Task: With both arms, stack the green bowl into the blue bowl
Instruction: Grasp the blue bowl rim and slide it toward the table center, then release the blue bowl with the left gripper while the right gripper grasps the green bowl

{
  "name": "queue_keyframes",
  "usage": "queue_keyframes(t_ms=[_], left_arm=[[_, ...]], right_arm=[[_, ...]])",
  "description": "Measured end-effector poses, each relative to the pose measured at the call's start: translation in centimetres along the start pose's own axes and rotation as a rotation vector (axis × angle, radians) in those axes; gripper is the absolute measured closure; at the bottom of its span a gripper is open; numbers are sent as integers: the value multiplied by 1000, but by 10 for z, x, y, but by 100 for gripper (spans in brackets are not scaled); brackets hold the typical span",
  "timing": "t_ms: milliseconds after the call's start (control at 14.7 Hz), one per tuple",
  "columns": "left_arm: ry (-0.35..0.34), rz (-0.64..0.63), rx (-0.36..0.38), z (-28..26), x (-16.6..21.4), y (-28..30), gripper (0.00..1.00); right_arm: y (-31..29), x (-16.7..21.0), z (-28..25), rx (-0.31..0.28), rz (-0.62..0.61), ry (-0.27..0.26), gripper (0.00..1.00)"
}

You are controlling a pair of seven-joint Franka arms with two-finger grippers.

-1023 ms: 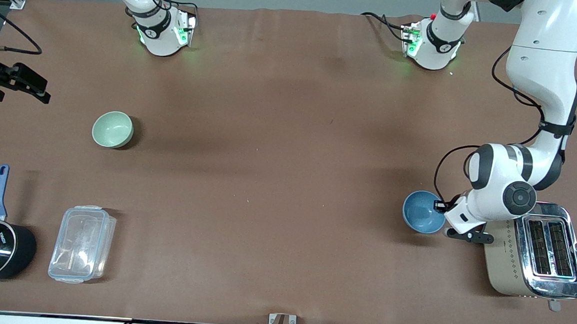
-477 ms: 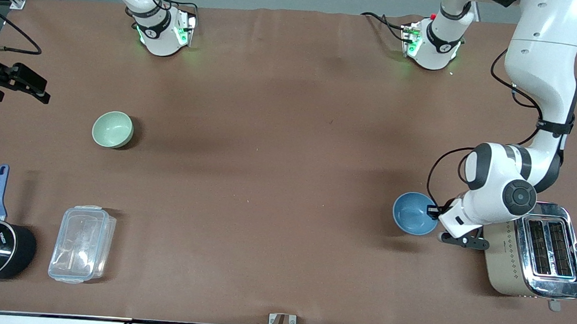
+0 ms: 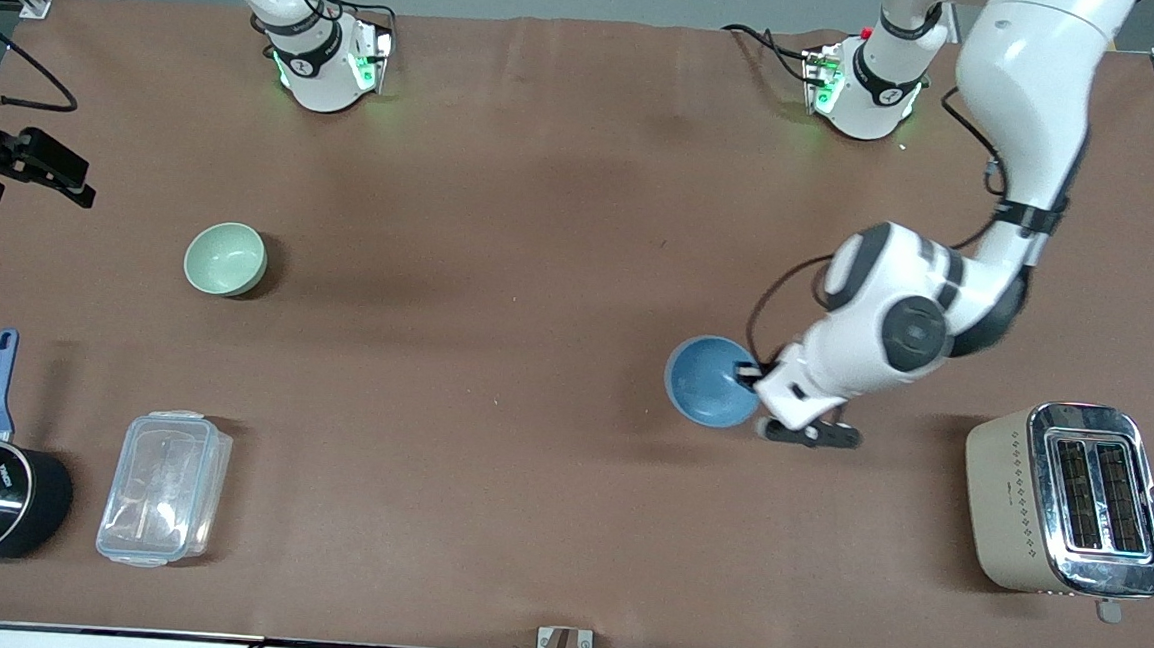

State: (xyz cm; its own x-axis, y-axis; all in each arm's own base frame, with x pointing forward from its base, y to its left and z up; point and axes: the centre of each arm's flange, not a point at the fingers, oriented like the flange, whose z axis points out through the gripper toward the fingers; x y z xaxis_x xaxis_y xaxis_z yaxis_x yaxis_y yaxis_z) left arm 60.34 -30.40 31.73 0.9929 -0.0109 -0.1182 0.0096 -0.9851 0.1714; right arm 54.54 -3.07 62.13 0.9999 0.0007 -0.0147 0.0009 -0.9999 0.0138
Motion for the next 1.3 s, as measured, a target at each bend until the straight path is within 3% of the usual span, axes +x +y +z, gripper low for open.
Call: queue_keyframes(t_ms=[273,545,682,818,955,1159,1295], left_arm=[[-28,-63,-2,45,-54,106,95],[-10,-141,-49,117,-85,161,95],[1,-171,-34,152,-95,171,95],[14,-181,-30,154,-96,176,95],[18,-186,-27,155,-94,175,82],[62,-206,-35,137,-73,167,52],[106,-232,-28,98,-48,158,32]], right_arm=[[76,-2,72,41,-53,-12,0],[161,-31,171,130,-81,43,0],[174,-46,228,181,-60,22,0],[173,-57,281,244,-30,-26,0],[170,-61,321,279,-23,-74,0],[172,-71,371,325,-16,-152,5],[175,-79,397,348,-11,-191,7]])
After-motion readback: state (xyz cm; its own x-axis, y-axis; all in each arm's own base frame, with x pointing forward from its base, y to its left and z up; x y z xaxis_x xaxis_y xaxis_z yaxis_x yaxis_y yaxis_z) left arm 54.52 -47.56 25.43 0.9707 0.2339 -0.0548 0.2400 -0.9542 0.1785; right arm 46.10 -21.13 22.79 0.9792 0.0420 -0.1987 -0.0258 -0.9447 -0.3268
